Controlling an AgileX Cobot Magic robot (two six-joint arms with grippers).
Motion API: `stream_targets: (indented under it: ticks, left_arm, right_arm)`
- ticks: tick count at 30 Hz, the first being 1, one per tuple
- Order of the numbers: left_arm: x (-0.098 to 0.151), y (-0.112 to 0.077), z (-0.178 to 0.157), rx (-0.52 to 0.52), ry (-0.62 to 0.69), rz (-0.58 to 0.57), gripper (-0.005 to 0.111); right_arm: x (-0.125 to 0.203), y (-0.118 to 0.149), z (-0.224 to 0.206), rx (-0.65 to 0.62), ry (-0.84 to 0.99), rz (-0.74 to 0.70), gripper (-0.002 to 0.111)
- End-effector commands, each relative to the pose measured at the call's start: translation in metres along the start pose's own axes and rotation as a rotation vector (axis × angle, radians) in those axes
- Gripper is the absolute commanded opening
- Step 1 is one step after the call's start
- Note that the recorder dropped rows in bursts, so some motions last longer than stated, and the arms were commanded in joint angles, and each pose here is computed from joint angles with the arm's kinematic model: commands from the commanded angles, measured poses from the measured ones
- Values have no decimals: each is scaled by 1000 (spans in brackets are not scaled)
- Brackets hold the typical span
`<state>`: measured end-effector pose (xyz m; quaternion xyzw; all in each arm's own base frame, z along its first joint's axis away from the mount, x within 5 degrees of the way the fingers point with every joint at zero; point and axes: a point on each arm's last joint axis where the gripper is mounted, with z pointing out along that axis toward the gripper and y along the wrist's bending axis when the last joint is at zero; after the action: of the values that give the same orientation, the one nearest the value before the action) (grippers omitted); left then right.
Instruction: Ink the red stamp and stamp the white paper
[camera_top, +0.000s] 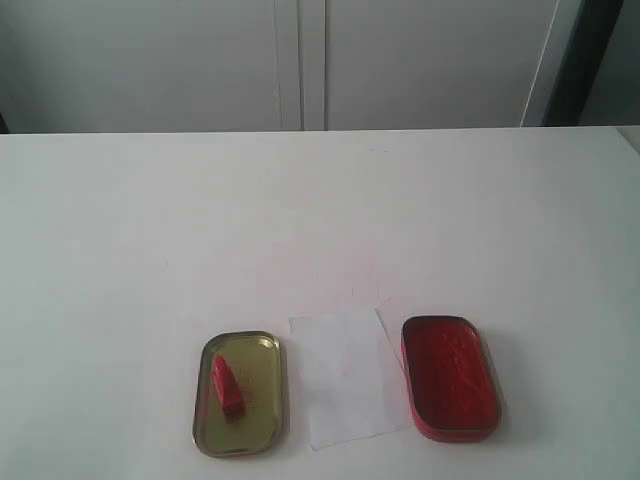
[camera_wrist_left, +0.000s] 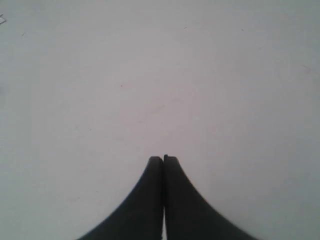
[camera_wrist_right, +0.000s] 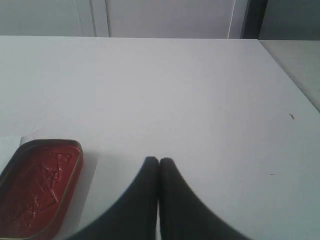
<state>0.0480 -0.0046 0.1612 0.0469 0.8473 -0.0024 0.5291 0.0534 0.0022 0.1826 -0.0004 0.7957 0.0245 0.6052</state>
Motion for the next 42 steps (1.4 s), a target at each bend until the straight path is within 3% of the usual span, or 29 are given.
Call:
stream_targets:
  ticks: [1,11,19,27,37,42]
  left_arm:
    - [4,0,1,5,13,4,0]
    - [-2,0,1,-6,-53,7,0]
    - [-24,4,-3,-44,-292,10,0]
    - [-36,6,-7,-65,-430,10,0]
    - [-35,5,-7,-58,-417,-6,0]
    - [-49,5,-18,-46,-405,-13,0]
  right_arm:
    - [0,0,0,4,-16,-5,0]
    - [0,0,0,4,-16,-5,0]
    - [0,0,0,4,-16,-5,0]
    - [0,0,0,4,-16,-5,0]
    - [0,0,0,4,-16,-5,0]
    - [0,0,0,4,-16,-5,0]
